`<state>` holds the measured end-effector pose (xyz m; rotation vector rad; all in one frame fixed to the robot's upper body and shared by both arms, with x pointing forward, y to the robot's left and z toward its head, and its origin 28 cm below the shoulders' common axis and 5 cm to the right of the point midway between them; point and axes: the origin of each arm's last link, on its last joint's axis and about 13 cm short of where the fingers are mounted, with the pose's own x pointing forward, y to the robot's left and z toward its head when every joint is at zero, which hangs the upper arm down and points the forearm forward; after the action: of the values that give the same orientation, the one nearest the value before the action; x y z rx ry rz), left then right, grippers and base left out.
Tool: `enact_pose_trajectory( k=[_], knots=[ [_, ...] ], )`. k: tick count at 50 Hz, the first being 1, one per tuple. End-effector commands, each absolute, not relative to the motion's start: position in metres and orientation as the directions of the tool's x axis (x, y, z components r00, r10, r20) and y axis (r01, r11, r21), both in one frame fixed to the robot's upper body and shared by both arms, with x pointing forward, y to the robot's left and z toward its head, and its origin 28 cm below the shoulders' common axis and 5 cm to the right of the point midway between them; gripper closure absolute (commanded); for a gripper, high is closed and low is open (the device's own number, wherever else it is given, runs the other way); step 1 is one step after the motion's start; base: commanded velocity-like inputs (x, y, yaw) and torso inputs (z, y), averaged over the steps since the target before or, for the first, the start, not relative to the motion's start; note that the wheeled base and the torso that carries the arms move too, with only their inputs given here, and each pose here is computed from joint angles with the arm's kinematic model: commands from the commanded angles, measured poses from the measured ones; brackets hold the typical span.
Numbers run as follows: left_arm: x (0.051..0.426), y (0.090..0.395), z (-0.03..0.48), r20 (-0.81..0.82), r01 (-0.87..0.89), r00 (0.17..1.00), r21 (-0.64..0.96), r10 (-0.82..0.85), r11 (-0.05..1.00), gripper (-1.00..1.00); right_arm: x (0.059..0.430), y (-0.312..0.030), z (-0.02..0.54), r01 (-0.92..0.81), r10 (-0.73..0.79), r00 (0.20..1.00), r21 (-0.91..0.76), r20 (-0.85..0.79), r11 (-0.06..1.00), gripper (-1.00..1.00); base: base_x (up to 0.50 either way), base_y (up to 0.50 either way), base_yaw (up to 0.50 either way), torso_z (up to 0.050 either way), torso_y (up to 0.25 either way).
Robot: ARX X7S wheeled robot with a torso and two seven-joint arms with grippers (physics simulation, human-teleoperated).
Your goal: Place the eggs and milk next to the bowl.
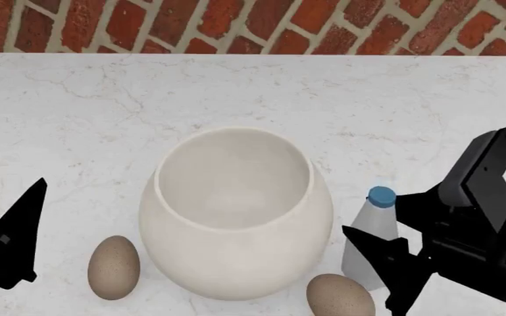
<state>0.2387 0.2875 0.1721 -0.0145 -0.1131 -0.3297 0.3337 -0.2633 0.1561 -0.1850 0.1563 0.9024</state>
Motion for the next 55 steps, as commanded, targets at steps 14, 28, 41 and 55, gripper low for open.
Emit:
enact_pose_trajectory(
  k=[14,28,41,55],
  knots=[
    [0.234,0.285,0.173,0.126,0.352,0.928,0.008,-0.350,0.936,-1.00,0.340,-0.260,0.152,-0.805,0.784,0.593,-0.109,-0.184,0.583,1.00,0.00,0.00,0.00,0.001,0.000],
    [0.276,0.267,0.174,0.124,0.351,0.929,0.007,-0.349,0.936,-1.00,0.340,-0.261,0.145,-0.806,0.785,0.591,-0.091,-0.186,0.585,1.00,0.00,0.00,0.00,0.000,0.000],
    [0.275,0.266,0.173,0.125,0.354,0.927,0.012,-0.353,0.935,-1.00,0.337,-0.261,0.148,-0.805,0.783,0.591,-0.091,-0.195,0.586,-1.00,0.00,0.00,0.00,0.000,0.000],
    [0.275,0.267,0.171,0.126,0.350,0.929,0.009,-0.349,0.937,-1.00,0.336,-0.262,0.151,-0.806,0.782,0.590,-0.095,-0.201,0.584,-1.00,0.00,0.00,0.00,0.000,0.000]
  ],
)
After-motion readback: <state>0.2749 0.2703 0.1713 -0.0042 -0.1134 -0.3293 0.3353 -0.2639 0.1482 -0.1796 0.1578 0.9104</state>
